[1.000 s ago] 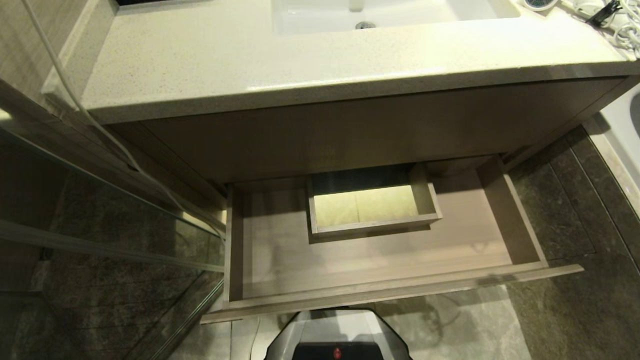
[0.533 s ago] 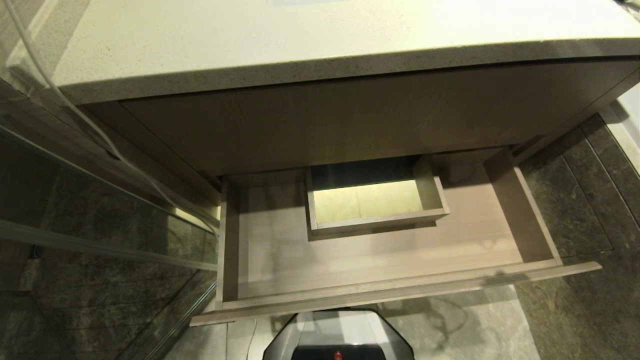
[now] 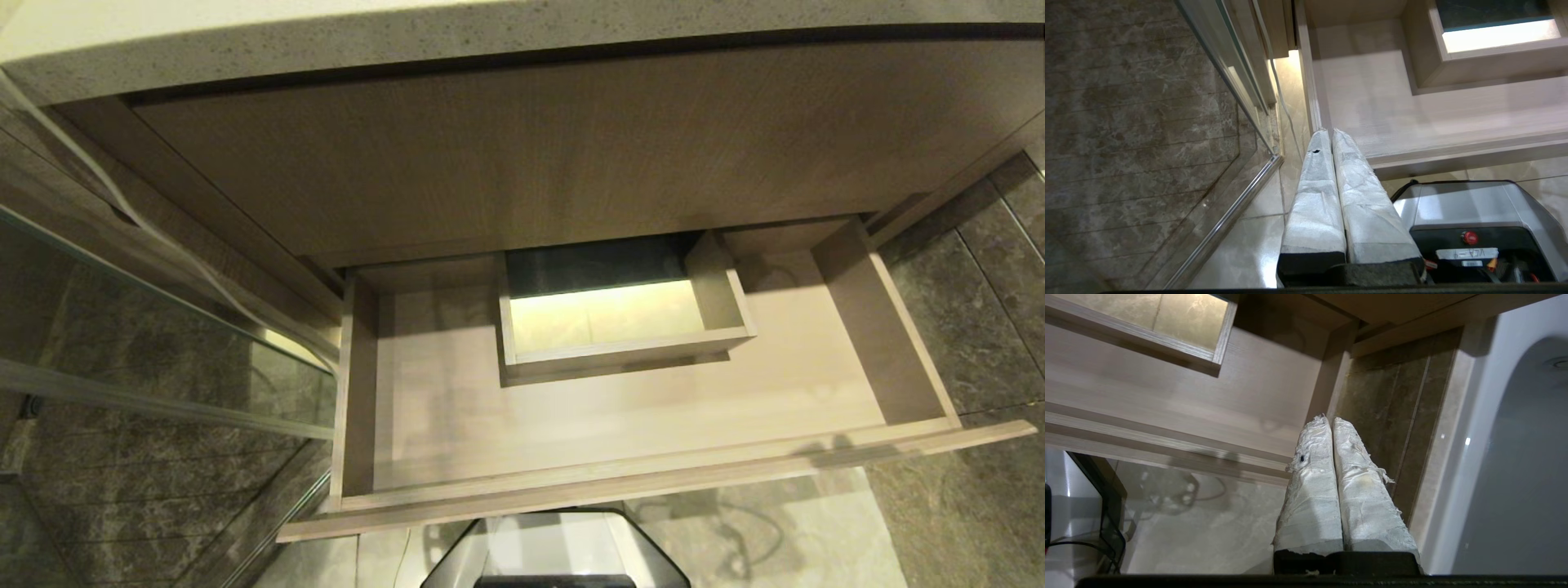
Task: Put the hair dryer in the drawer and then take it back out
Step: Close the drawer
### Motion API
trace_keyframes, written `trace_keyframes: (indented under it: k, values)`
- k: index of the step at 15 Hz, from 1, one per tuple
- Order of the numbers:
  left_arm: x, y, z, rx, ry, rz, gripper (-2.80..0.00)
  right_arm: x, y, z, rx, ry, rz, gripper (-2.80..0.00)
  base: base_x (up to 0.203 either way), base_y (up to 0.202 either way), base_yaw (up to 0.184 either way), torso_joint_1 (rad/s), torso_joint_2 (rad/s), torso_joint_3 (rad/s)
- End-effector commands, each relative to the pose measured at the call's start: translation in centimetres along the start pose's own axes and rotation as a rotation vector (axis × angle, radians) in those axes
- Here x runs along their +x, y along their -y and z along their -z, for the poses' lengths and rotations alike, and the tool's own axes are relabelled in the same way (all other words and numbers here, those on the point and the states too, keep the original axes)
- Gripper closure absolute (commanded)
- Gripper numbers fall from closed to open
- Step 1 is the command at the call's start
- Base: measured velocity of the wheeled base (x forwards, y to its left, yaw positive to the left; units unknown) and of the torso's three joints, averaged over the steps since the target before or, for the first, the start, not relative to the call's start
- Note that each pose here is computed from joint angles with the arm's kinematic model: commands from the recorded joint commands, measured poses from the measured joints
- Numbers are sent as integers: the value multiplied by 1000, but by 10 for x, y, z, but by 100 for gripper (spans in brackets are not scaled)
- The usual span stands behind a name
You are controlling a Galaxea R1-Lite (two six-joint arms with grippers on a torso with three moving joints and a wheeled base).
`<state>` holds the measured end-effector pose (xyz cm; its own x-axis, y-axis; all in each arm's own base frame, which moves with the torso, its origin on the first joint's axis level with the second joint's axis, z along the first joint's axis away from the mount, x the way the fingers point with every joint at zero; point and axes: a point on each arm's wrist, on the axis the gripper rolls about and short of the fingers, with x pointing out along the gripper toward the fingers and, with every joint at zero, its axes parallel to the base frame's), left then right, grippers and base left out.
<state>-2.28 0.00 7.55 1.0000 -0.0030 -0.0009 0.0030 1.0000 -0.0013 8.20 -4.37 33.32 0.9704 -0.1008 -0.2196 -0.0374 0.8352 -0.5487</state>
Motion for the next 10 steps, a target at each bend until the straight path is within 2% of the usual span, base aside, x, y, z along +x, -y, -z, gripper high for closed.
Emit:
trace_keyframes:
  k: [1, 5, 8, 10]
  values:
    - [0, 0, 0, 0, -1, 0, 0, -1, -2, 1, -3, 0, -5, 0, 0, 0, 0, -325, 511, 188]
    - [0, 0, 0, 0, -1, 0, 0, 0, -3, 3, 0, -6, -10, 0, 0, 0, 0, -326, 446, 132]
    - [0, 0, 0, 0, -1, 1, 0, 1, -3, 4, 0, -8, -12, 0, 0, 0, 0, -151, 386, 234]
    - [0, 0, 0, 0, -1, 0, 0, 2, -2, 4, 0, -10, -14, 0, 0, 0, 0, -22, 403, 337]
